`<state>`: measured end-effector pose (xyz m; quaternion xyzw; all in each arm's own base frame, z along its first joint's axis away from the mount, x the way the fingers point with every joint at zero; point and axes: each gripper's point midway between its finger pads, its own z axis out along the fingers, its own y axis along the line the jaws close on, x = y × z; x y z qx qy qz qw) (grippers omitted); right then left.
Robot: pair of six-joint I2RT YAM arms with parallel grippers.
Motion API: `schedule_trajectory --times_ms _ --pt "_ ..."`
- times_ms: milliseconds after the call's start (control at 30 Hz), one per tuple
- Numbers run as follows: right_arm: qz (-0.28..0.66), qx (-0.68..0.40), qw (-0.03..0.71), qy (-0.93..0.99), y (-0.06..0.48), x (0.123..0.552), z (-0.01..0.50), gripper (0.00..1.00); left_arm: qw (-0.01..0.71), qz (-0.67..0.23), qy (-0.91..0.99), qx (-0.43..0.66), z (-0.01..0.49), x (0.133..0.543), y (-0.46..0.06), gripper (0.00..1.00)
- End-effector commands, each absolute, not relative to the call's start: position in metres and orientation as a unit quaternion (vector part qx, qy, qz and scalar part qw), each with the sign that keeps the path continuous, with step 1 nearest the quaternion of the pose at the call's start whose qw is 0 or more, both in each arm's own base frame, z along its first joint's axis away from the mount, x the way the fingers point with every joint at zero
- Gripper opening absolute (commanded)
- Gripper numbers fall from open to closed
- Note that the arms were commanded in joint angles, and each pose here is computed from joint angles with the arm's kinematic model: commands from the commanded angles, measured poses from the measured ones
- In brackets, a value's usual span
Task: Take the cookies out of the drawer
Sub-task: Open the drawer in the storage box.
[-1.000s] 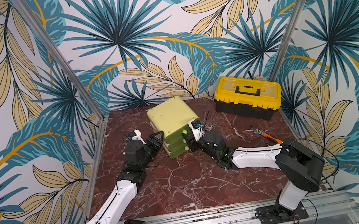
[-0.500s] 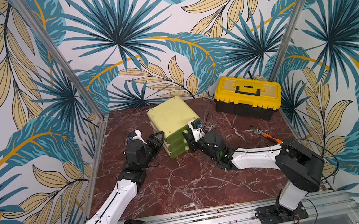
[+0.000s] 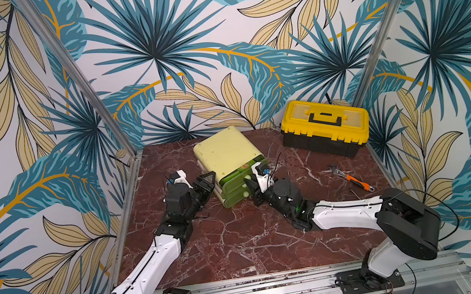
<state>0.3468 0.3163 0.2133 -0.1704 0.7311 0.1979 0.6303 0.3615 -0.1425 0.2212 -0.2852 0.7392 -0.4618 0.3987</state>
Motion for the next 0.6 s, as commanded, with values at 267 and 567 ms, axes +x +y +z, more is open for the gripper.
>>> schedule_trajectory --times_ms 267,567 --pt "0.199 -0.169 0.630 0.732 0.295 0.315 0.220 0.27 0.418 -0.475 0.723 -0.277 0.242 0.371 -0.148 0.59" --pt "0.197 -0.180 0.616 0.741 0.283 0.290 0.215 0.27 0.417 -0.478 0.722 -0.276 0.242 0.373 -0.151 0.59"
